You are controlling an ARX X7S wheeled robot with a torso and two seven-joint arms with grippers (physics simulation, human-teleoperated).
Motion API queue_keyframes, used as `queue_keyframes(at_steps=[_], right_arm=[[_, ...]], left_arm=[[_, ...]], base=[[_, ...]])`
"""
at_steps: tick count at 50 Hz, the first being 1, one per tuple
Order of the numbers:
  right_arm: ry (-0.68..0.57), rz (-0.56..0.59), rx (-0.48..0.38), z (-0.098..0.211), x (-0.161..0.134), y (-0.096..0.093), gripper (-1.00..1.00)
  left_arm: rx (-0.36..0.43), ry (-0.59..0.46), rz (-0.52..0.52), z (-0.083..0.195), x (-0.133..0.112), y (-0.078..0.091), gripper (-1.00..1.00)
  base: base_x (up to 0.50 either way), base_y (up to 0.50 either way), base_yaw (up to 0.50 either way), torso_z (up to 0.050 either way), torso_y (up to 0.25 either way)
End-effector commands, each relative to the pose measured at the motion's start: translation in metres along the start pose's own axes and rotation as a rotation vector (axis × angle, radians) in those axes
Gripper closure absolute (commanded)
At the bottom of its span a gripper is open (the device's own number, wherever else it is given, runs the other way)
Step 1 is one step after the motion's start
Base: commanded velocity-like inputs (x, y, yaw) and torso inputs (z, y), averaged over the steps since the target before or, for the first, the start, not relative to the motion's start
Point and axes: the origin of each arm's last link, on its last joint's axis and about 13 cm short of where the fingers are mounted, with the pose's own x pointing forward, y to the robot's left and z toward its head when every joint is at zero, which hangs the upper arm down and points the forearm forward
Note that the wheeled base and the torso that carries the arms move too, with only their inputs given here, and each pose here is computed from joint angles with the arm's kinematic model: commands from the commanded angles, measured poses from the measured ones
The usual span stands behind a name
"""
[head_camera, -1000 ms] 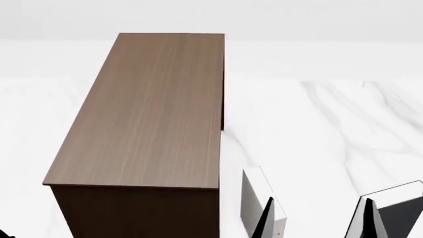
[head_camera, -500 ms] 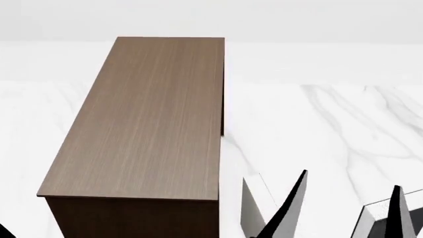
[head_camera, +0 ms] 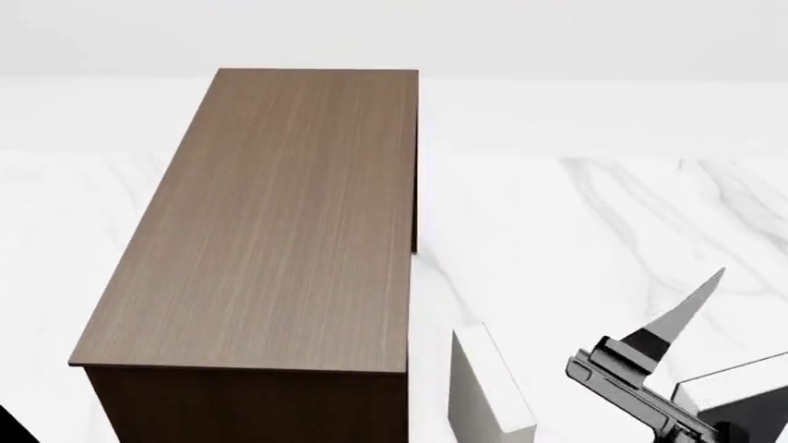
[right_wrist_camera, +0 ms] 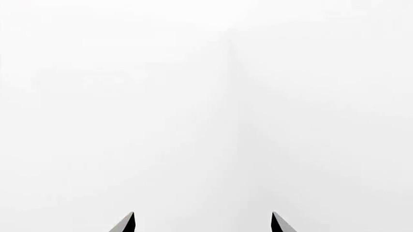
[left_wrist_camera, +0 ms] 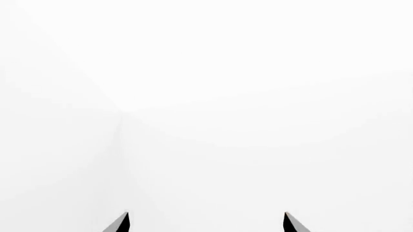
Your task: Pick up the book in the middle and place it on the cabinet shelf.
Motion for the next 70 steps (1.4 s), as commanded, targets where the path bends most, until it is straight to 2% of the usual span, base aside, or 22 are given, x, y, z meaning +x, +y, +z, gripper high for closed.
queue_keyframes(at_steps=[1, 12, 24, 36, 47, 59, 70], right_arm=[[0.045, -0.135, -0.106, -0.009, 0.013, 0.001, -1.00], [0.052, -0.177, -0.156, -0.013, 0.018, 0.002, -1.00], [0.137, -0.379, -0.283, -0.026, 0.028, -0.004, -1.00], [0.158, -0.454, -0.322, -0.034, 0.036, -0.013, -1.00], [0.177, -0.463, -0.313, -0.035, 0.040, -0.013, -1.00], [0.158, -0.491, -0.316, -0.036, 0.053, -0.022, -1.00], [0.250, -0.482, -0.302, -0.045, 0.048, -0.018, -1.00]], left_arm=[[0.005, 0.003, 0.005, 0.000, 0.000, 0.002, -1.00], [0.007, 0.005, 0.004, 0.000, 0.001, 0.002, -1.00], [0.013, 0.013, -0.005, -0.002, -0.001, 0.001, -1.00], [0.018, 0.018, -0.012, -0.003, -0.001, 0.000, -1.00], [0.019, 0.023, -0.018, -0.004, -0.002, 0.000, -1.00], [0.020, 0.024, -0.022, -0.003, -0.003, -0.001, -1.00], [0.020, 0.028, -0.029, -0.004, -0.003, -0.001, -1.00]], base=[[0.00, 0.00, 0.00, 0.000, 0.000], [0.00, 0.00, 0.00, 0.000, 0.000], [0.00, 0.00, 0.00, 0.000, 0.000], [0.00, 0.00, 0.00, 0.000, 0.000], [0.00, 0.00, 0.00, 0.000, 0.000], [0.00, 0.00, 0.00, 0.000, 0.000], [0.00, 0.00, 0.00, 0.000, 0.000]])
